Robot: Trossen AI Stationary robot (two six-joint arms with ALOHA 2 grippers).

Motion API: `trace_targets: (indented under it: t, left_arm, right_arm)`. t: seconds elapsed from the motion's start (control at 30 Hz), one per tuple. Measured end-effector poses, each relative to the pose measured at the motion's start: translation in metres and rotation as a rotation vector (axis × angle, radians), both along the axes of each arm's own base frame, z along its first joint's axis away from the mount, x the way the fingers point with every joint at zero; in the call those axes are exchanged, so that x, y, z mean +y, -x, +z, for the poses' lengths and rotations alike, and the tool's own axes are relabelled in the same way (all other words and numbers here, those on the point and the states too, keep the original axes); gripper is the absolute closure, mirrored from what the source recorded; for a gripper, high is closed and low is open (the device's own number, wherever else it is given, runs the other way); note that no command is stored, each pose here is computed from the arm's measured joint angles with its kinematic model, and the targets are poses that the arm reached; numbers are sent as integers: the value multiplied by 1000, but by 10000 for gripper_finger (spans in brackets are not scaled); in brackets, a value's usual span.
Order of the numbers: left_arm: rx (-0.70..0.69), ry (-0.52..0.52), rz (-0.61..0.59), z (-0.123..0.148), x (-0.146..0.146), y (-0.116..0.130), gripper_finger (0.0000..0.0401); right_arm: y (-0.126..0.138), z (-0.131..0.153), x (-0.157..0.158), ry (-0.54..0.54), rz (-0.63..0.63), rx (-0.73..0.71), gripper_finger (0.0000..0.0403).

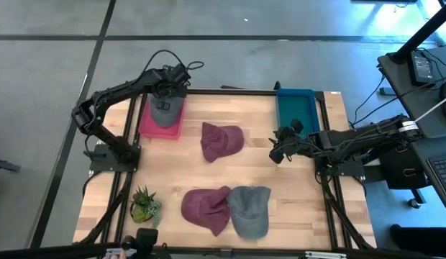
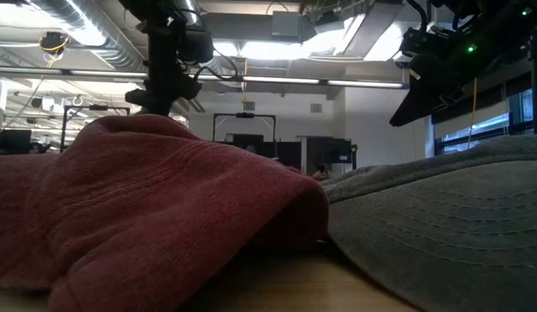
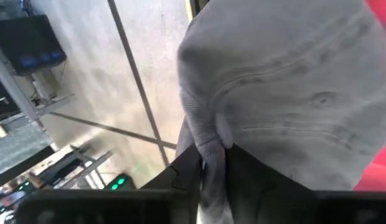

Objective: Pick & Place hat
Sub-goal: Put the top gray cap into the pink bin

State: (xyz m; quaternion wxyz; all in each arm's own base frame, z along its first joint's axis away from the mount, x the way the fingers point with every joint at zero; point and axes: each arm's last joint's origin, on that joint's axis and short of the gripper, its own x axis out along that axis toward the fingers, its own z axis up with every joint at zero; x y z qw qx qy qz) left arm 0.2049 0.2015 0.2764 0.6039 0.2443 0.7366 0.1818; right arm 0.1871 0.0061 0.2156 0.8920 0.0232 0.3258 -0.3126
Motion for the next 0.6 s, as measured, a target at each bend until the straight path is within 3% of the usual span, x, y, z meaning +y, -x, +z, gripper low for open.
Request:
trace_targets:
  t: [0.13,0.3,0.6]
  left_arm:
    - [7,-11,10,0,0,0,298]
    - [77,-142,108,3,2,4,251]
    - [94,-56,88,0,-1,8,231]
  right_arm:
    - [0,0,0,-3,1,0,240]
    - [0,0,0,-7,6,1,240]
    - [0,0,0,-7,6,1,240]
